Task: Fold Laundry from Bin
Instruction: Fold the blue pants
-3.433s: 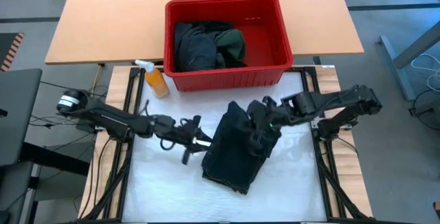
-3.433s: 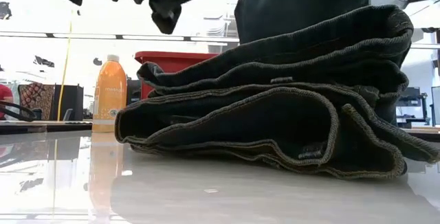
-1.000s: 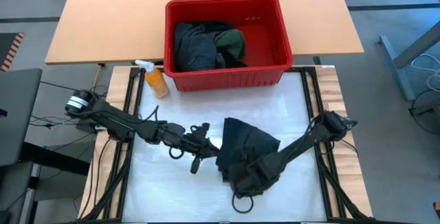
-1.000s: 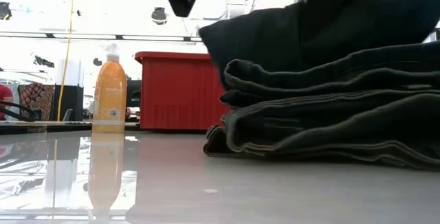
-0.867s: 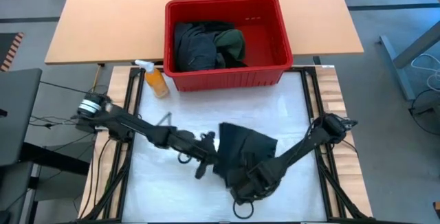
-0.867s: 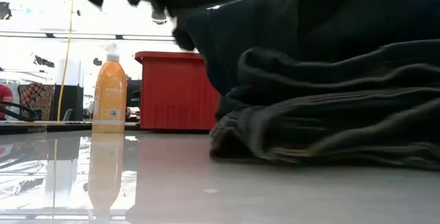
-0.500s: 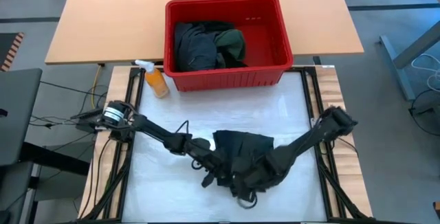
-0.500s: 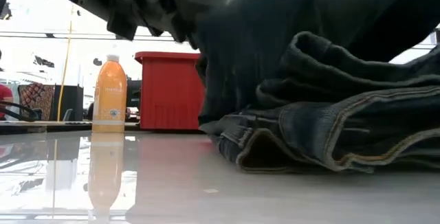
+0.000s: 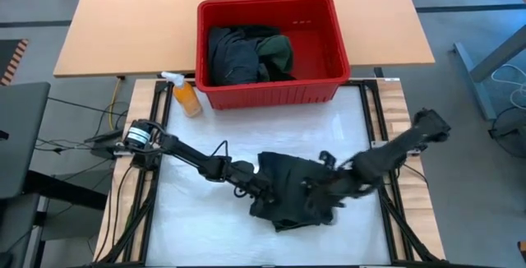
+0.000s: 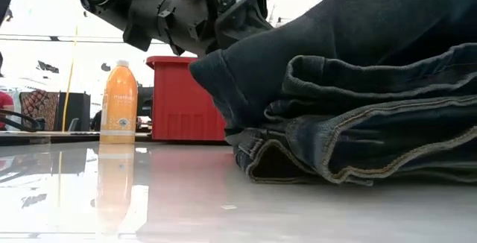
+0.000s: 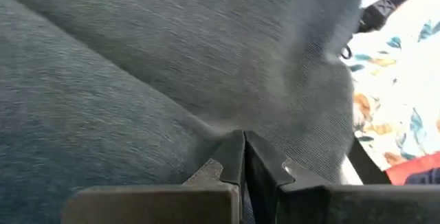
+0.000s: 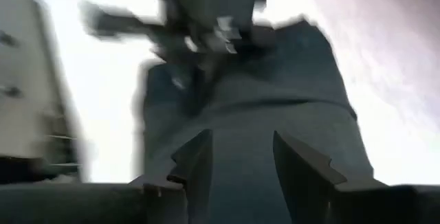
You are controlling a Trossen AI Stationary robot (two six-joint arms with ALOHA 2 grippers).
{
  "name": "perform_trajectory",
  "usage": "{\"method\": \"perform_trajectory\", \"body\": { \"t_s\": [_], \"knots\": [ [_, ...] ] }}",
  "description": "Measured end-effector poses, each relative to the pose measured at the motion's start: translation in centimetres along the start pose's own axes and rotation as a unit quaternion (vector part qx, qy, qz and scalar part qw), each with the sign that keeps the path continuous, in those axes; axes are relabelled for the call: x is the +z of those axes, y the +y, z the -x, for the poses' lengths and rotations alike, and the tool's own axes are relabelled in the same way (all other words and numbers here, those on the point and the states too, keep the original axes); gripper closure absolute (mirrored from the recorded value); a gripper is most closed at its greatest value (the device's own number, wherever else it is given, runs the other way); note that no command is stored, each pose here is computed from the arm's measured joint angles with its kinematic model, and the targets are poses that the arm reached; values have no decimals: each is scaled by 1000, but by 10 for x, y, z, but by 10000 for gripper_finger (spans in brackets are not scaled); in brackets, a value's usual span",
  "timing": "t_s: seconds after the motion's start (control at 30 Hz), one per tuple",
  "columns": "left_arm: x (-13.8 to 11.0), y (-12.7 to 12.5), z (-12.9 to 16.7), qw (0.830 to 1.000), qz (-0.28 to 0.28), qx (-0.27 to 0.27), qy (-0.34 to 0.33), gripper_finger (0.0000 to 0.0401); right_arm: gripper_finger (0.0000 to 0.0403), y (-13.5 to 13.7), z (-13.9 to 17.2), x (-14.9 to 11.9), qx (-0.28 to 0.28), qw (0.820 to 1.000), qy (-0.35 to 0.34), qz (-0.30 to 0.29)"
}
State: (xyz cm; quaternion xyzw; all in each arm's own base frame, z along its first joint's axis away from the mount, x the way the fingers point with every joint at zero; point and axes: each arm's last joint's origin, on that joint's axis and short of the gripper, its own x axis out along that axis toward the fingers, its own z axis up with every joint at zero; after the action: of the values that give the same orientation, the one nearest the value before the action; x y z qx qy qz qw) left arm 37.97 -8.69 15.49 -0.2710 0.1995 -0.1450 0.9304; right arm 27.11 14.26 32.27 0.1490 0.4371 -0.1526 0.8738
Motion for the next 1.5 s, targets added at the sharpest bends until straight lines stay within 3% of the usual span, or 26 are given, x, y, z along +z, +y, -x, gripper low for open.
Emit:
{"method": "perform_trajectory", "body": {
  "t_s": [0.1, 0.27, 0.37, 0.53, 0.7, 0.87, 1.0, 1.13, 1.3, 1.4, 1.5],
  "knots": [
    [1, 2, 0, 1000, 8, 5, 1, 401, 231, -16, -19, -17, 1, 1000, -5, -5],
    [4, 10, 2, 999, 45, 18, 3, 401, 237, -29, -41, -70, 81, 995, 61, -18],
    [7, 17, 4, 998, 62, 28, 0, 401, 242, -32, -38, -101, 107, 991, 71, -33],
    [17, 30, 8, 996, 83, 37, -16, 401, 253, -44, -57, -149, 57, 992, 104, -32],
    [46, 32, 25, 993, 96, 28, -68, 401, 263, -48, -78, -166, 17, 993, 81, -84],
    [81, 7, 50, 986, 49, 18, -157, 401, 269, -45, -110, -152, 10, 972, 27, -232],
    [78, -11, 53, 985, 23, 48, -163, 401, 275, -49, -132, -118, 40, 945, -16, -325],
    [62, -19, 48, 989, 32, 69, -123, 401, 282, -48, -126, -79, 126, 954, -7, -271],
    [45, -31, 43, 990, 33, 100, -91, 401, 284, -45, -79, -47, 227, 954, -12, -194],
    [37, -40, 41, 990, 30, 108, -86, 401, 284, -52, -55, -38, 241, 957, -28, -161],
    [22, -40, 34, 990, 39, 123, -57, 401, 284, -71, -40, -30, 203, 967, -51, -147]
  ]
}}
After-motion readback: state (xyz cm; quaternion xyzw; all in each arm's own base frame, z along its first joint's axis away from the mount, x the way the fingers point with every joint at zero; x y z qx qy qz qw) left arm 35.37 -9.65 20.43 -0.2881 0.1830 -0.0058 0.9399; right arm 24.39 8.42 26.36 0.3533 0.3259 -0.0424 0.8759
